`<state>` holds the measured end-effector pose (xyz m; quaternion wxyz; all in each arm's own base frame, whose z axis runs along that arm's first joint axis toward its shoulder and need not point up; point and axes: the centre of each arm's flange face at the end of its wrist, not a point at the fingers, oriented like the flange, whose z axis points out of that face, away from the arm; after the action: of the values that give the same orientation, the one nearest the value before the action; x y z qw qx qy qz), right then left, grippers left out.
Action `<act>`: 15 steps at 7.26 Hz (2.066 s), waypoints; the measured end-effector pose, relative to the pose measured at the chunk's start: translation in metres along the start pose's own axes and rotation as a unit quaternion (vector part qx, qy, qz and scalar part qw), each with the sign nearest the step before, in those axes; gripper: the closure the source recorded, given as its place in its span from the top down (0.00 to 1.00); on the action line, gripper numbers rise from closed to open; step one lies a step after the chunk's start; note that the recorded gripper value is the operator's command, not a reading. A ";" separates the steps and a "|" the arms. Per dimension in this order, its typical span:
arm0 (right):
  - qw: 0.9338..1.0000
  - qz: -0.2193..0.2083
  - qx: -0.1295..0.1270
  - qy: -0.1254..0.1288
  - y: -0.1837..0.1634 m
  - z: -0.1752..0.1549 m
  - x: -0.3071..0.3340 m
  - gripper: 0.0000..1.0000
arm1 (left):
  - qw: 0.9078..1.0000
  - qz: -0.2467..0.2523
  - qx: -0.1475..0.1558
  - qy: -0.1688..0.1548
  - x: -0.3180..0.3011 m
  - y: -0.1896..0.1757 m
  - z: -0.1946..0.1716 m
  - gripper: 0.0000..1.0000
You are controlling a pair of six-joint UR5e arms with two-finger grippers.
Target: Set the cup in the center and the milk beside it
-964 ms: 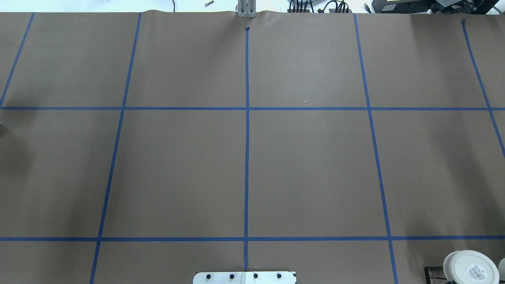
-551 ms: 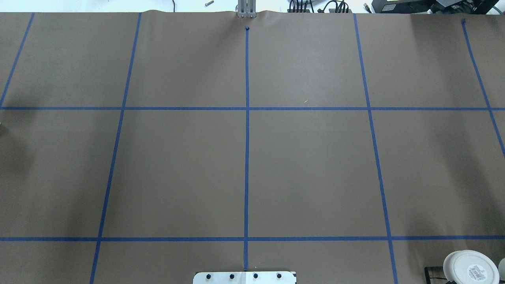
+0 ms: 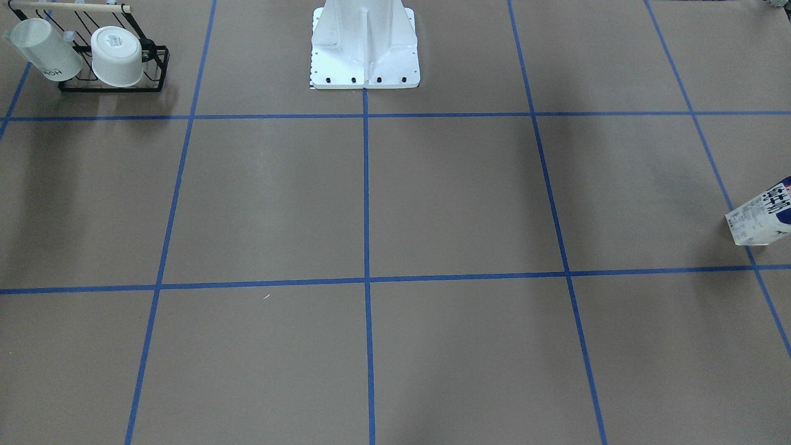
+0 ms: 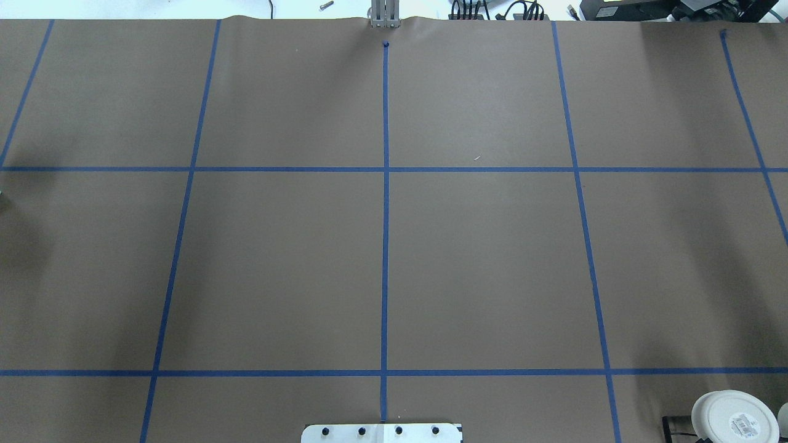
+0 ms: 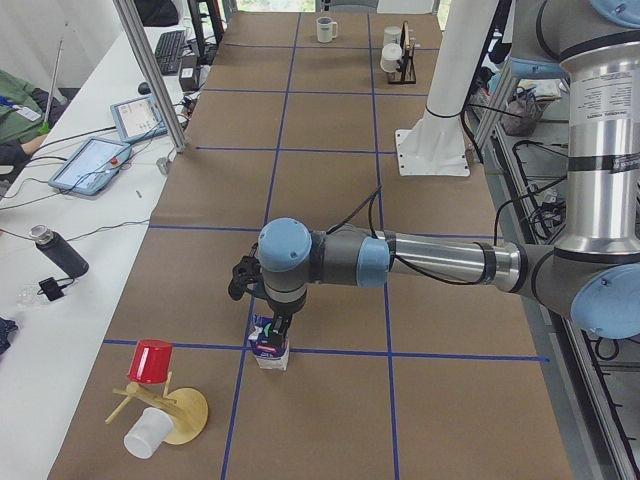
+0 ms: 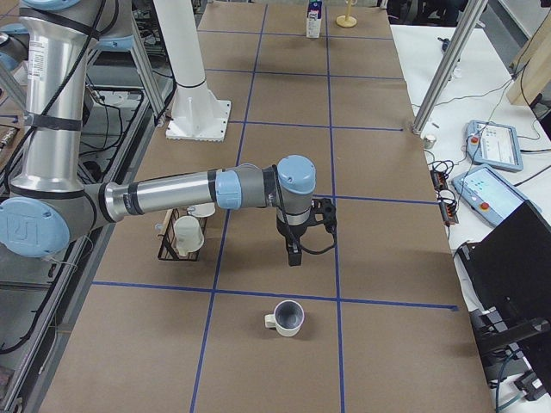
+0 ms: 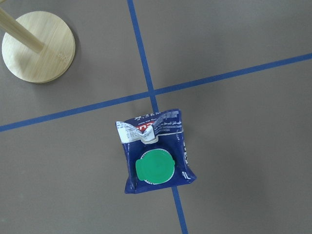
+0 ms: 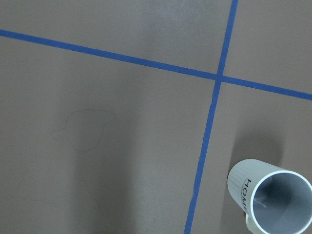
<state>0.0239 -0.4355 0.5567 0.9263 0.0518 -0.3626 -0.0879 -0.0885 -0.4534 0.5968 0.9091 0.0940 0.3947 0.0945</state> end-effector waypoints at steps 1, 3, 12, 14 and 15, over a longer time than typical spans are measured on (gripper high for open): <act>1.000 -0.009 0.011 0.000 -0.011 -0.009 -0.008 1.00 | 1.000 0.007 0.007 -0.002 0.005 -0.004 -0.005 0.98; 0.999 -0.022 0.029 0.001 -0.034 -0.023 -0.019 1.00 | 0.998 0.048 0.045 -0.010 0.014 -0.015 -0.015 0.98; 0.999 0.004 -0.014 0.045 0.022 0.072 0.061 0.94 | 0.993 0.061 0.097 -0.013 0.017 -0.040 -0.022 0.98; 0.999 0.021 -0.006 0.043 0.035 0.104 0.074 0.83 | 0.993 0.063 0.098 -0.013 0.018 -0.040 -0.023 0.98; 0.999 0.019 -0.003 0.043 0.039 0.120 0.078 0.68 | 0.993 0.063 0.098 -0.013 0.019 -0.040 -0.023 0.98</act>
<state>0.0033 -0.4167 0.7025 0.9427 0.0458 -0.3232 -0.0694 -0.0890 -0.4854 0.5584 0.8929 0.2085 0.3831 0.1117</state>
